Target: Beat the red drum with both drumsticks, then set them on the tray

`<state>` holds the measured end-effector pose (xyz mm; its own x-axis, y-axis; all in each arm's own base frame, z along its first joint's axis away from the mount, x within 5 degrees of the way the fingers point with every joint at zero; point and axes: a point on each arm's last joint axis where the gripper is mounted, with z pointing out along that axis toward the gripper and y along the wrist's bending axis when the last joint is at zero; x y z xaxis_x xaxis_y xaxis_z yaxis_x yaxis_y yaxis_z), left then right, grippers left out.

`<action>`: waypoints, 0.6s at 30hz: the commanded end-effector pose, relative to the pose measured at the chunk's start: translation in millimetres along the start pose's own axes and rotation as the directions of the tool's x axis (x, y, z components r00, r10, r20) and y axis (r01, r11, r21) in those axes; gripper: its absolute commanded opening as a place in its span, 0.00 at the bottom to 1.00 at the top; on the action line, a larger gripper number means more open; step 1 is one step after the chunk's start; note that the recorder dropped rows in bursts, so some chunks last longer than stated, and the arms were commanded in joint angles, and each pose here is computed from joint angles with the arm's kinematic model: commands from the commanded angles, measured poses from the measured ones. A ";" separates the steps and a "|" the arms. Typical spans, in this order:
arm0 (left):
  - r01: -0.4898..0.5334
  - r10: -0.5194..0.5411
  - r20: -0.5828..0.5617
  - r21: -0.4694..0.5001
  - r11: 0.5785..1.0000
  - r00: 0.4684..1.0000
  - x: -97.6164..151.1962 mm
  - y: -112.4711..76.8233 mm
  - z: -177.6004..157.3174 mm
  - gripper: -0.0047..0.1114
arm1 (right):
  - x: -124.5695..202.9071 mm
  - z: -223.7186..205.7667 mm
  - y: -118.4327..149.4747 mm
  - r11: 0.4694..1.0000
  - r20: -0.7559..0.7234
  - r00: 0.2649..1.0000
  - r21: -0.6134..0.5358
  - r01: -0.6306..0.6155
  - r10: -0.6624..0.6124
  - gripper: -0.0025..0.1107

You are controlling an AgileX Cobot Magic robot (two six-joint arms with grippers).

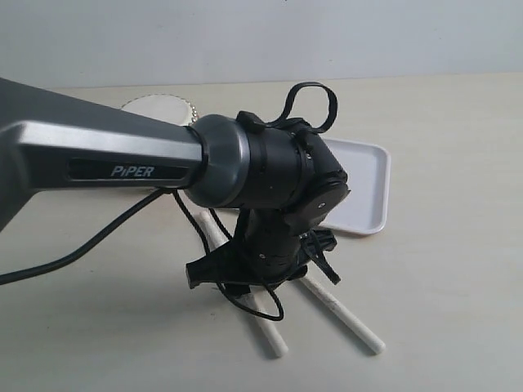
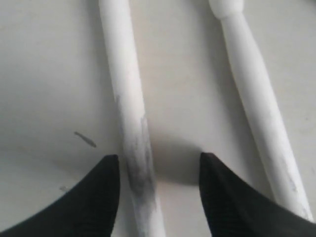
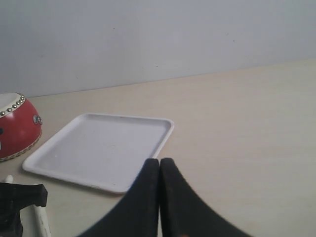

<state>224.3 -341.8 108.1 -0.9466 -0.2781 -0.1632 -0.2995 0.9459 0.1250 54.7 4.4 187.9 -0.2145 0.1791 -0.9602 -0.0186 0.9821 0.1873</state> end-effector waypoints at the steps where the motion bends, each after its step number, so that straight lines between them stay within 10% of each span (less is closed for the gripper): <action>1: 0.022 -0.024 -0.083 -0.031 0.999 0.996 12.8 1.4 23.1 0.39 | 0.8 0.0 -0.4 1.000 0.008 1.000 0.003 0.004 -0.004 0.02; 12: 0.057 -0.058 -0.108 -0.007 0.998 0.992 15.0 -1.1 22.9 0.04 | 0.8 0.0 -0.4 1.000 0.008 1.000 0.003 0.004 -0.004 0.02; 18: 0.058 -0.058 -0.108 -0.007 0.998 0.992 14.9 -0.9 22.0 0.04 | 0.8 0.0 -0.4 1.000 0.008 1.000 0.003 0.004 -0.004 0.02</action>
<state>223.4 -345.5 107.4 -0.9433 -0.3015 -0.1389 -0.3137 0.9465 0.0760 54.7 4.4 187.9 -0.2145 0.1791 -0.9602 -0.0186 0.9821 0.1873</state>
